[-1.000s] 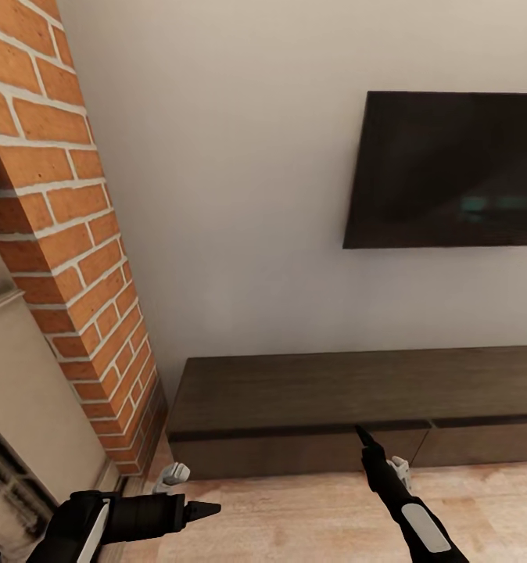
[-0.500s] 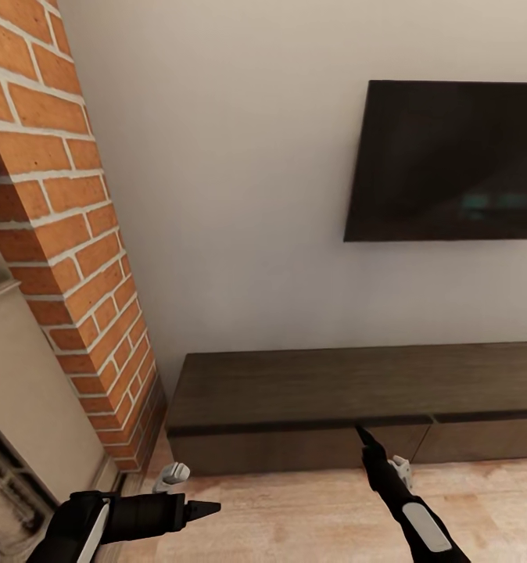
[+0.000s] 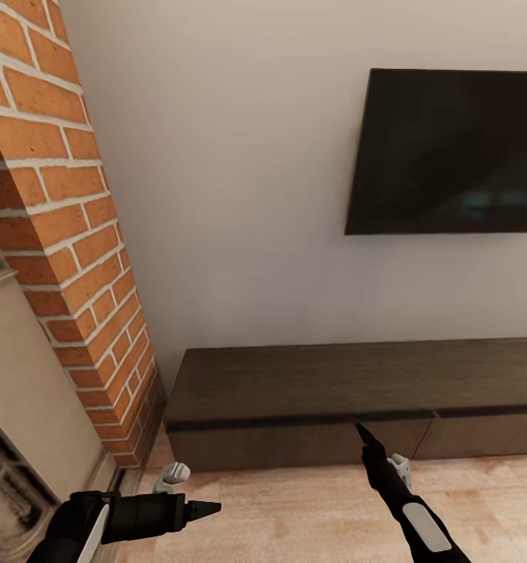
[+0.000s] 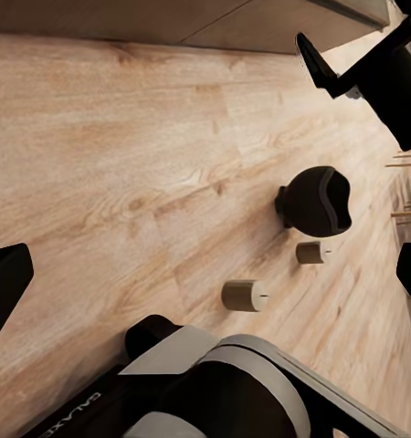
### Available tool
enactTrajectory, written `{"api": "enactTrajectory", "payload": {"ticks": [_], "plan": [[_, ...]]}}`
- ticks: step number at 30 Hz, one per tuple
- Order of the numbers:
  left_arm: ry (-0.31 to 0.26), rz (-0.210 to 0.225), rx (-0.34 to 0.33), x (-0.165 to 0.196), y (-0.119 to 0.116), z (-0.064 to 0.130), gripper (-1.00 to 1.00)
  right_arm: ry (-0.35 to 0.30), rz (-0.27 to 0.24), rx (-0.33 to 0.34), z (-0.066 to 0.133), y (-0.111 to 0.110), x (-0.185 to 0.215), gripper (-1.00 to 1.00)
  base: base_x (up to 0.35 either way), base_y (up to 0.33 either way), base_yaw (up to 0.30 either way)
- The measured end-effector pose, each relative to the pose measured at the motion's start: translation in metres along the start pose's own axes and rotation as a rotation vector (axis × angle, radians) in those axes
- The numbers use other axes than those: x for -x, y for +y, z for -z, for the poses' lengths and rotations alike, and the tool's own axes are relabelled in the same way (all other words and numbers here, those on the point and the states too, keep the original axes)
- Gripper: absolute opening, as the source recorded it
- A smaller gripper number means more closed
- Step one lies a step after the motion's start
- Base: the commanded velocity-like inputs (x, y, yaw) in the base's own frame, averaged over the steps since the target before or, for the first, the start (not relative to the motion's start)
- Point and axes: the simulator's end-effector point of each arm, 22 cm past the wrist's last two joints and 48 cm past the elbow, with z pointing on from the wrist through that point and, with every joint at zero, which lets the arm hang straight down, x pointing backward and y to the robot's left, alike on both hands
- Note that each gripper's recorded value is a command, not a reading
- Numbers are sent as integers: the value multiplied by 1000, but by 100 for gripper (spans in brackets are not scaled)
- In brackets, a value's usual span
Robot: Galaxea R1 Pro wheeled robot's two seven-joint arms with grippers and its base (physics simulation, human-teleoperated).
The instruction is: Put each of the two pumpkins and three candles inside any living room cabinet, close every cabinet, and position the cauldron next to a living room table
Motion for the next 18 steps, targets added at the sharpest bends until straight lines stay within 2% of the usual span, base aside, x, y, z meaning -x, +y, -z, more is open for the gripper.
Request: {"api": "enactTrajectory", "payload": {"ticks": [6, 9, 18], "plan": [[-1, -1, -2, -6, 8, -6, 100, 4, -4, 118, 0, 14, -1, 100, 0, 0, 0], [-1, -1, -3, -8, 12, -9, 100, 6, -7, 156, -1, 16, -3, 100, 0, 0, 0], [-3, -2, -6, -17, 24, -17, 100, 3, -14, 180, -3, 4, -5, 100, 0, 0, 0]]}}
